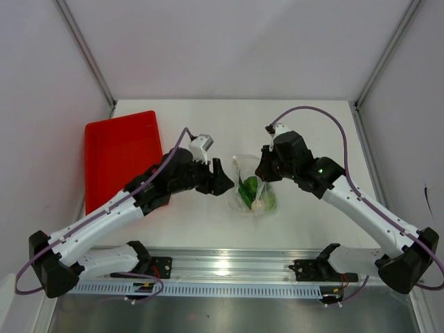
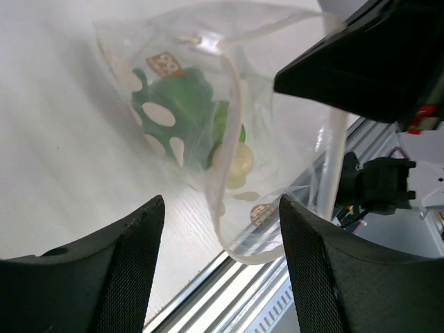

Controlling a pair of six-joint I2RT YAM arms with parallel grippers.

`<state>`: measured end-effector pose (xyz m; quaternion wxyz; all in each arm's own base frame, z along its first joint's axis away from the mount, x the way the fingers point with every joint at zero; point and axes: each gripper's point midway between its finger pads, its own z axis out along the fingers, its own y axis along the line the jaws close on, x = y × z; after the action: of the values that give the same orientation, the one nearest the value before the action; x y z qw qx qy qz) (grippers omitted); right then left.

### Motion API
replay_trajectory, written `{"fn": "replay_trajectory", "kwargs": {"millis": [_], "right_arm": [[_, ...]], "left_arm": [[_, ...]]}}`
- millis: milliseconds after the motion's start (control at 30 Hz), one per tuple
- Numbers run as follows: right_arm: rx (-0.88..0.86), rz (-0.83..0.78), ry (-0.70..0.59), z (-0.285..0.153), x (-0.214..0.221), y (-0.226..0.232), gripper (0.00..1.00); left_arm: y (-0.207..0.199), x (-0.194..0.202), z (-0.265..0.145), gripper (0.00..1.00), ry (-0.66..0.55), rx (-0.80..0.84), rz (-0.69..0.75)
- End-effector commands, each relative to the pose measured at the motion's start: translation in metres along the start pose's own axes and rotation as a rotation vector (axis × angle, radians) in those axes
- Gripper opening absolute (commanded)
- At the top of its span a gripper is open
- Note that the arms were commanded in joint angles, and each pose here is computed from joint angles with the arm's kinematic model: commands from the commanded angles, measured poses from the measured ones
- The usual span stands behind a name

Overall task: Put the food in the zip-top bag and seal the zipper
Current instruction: Place the fake vegetable in the zipper food storage bag, then adjust the zipper food storage bag at the center of the board.

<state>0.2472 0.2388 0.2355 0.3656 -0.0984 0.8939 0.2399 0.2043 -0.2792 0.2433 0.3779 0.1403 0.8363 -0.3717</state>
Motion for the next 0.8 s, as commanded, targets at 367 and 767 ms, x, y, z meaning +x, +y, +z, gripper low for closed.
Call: {"fn": "replay_trajectory", "kwargs": {"millis": [367, 767], "right_arm": [[-0.044, -0.007, -0.045, -0.016, -0.014, 0.012, 0.0], [-0.062, -0.036, 0.033, -0.018, 0.0, 0.013, 0.1]], "left_arm": [[-0.01, 0.016, 0.031, 0.63, 0.076, 0.063, -0.02], [-0.01, 0.016, 0.044, 0.05, 0.111, 0.06, 0.018]]}}
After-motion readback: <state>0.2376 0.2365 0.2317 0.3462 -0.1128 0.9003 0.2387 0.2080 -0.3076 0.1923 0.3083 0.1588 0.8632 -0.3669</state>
